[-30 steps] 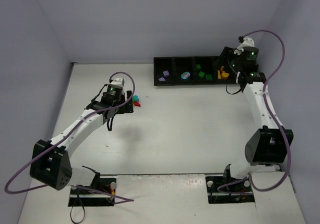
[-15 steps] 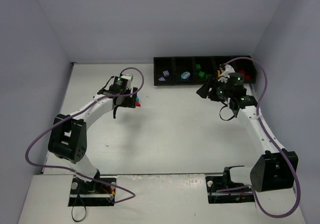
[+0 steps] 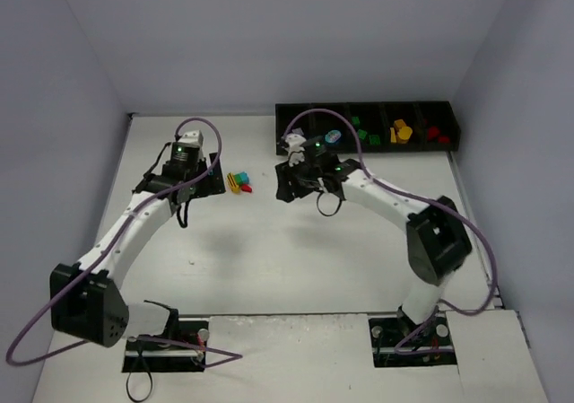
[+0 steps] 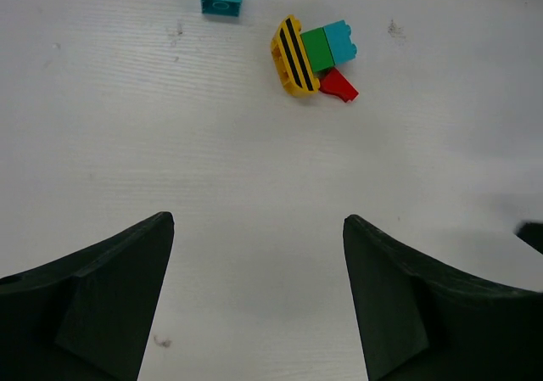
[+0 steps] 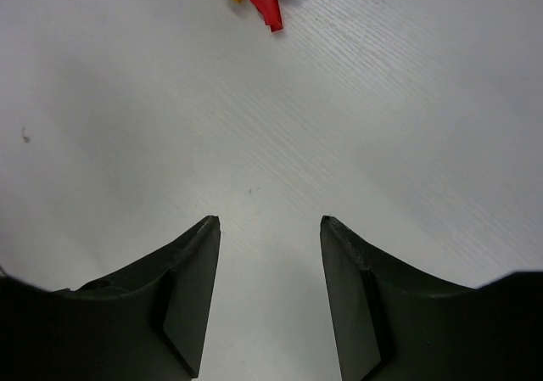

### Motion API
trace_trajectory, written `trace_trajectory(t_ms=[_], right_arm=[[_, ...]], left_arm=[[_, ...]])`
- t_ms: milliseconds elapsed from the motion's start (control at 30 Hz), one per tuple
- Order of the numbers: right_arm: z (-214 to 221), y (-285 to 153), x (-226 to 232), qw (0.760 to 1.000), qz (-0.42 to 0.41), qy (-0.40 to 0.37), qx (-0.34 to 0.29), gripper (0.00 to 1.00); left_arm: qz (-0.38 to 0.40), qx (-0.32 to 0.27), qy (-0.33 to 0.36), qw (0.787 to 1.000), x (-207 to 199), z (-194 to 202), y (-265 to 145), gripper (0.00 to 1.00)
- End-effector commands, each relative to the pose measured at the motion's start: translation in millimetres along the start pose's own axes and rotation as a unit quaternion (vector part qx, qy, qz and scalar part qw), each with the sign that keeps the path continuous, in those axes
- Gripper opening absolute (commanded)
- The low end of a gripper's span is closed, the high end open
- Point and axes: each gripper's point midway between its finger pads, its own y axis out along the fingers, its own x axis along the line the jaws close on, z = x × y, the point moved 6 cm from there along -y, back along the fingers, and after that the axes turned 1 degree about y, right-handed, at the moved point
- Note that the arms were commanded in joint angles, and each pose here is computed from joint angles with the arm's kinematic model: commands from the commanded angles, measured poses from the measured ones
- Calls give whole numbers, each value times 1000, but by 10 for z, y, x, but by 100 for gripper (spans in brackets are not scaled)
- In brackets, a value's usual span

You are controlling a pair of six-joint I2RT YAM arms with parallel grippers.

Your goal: Sort the legos into containers by color

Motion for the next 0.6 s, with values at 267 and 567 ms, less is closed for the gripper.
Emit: trace_trajectory(t_ms=[267,567], right_arm=[[-406,1118,126,991,25,-134,-8,48],[-433,1671,111,987,33,-156,-5,48]], left_arm=[[-30,-27,-64,997,284,293,-921,75],[-31,-52,-72,996,370,401,-1157,75]])
